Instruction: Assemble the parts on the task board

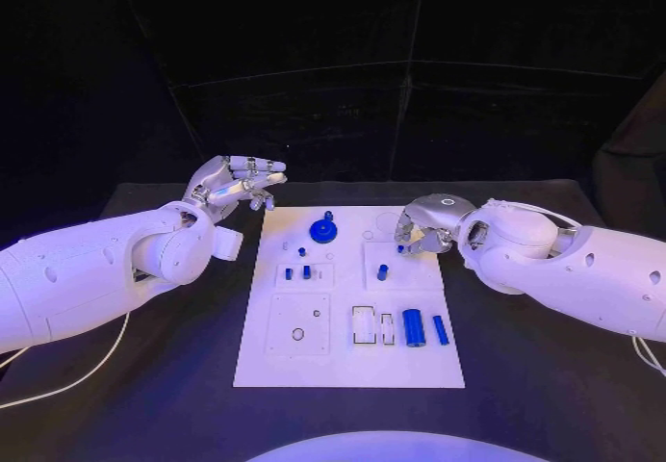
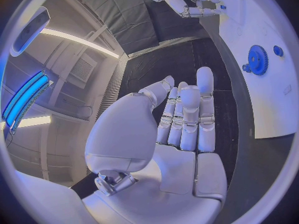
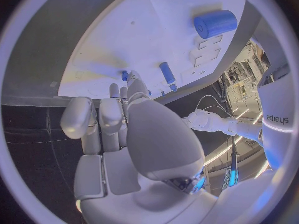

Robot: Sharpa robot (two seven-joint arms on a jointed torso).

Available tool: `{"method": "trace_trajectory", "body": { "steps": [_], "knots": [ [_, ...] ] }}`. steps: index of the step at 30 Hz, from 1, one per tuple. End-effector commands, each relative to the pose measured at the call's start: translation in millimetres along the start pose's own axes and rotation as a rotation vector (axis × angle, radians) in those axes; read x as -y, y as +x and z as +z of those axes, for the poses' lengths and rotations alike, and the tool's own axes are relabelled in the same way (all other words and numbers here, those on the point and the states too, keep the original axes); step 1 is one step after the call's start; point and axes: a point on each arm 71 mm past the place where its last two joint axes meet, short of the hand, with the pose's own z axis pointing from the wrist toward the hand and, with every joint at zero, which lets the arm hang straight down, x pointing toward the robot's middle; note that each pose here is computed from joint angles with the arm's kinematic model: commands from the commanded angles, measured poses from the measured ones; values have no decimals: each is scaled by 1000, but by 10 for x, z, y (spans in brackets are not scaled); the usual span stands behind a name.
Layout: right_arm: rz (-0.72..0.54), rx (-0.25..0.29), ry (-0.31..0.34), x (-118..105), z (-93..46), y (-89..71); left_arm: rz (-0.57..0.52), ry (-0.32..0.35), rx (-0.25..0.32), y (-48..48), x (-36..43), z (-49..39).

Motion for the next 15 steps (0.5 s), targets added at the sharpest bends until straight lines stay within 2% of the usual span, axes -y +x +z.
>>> {"method": "trace_trajectory", "body": {
  "steps": [1, 15],
  "knots": [
    [-17, -33, -6, -10, 8, 20, -27, 24, -2, 1, 25, 5],
    [-6, -72, -18, -48, 34, 148, -28, 19, -3, -6, 21, 2]
  ]
}}
